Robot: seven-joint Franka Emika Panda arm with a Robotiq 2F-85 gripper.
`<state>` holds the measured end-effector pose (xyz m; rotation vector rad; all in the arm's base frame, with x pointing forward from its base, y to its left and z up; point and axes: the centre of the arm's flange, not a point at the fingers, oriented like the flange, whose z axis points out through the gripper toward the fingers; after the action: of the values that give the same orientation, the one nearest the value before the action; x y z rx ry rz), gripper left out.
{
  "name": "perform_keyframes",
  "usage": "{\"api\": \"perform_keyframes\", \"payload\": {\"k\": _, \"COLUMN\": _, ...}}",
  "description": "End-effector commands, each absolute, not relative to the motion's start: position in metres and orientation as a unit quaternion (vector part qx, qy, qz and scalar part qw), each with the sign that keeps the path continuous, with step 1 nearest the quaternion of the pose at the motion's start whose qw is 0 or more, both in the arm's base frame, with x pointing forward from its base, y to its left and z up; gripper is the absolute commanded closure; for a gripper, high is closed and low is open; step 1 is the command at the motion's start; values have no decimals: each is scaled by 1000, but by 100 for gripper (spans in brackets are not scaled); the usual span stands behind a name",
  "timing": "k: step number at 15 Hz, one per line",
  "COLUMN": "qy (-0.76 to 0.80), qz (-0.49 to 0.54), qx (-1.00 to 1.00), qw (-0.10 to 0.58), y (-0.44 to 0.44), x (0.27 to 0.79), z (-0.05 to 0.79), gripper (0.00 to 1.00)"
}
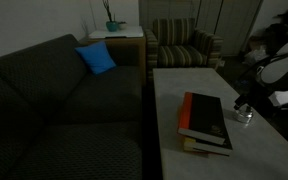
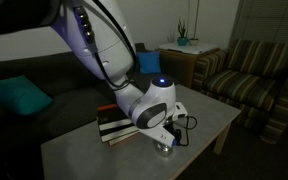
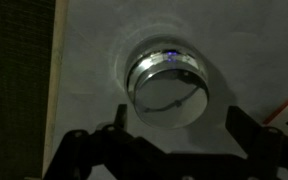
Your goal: Put the lid of the silver thing on the table
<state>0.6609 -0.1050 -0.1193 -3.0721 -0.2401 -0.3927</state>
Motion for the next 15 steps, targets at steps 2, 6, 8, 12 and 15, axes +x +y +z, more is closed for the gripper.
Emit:
{"api": "perform_keyframes", "payload": {"k": 2, "qy": -82, "qz": -110, "qx": -990, "qw": 23, "y": -117, "x": 683, "z": -151, "gripper": 0}}
{"api": "perform_keyframes", "payload": {"k": 6, "qy": -68, "qz": -89, "qx": -994, "qw": 15, "y": -124, "x": 680, "z": -154, "gripper": 0}}
{"api": "perform_keyframes", "payload": {"k": 8, "qy": -62, "qz": -88, "qx": -994, "qw": 15, "y": -128, "x": 680, "z": -154, "gripper": 0}}
{"api": "perform_keyframes", "payload": {"k": 12, "qy": -62, "qz": -89, "qx": -994, "qw": 23, "y": -127, "x": 684, "z": -154, "gripper": 0}}
{"api": "perform_keyframes", "payload": {"k": 15, "qy": -64, "qz": -88, "qx": -994, "qw": 26, "y": -124, "x": 687, "z": -154, "gripper": 0}}
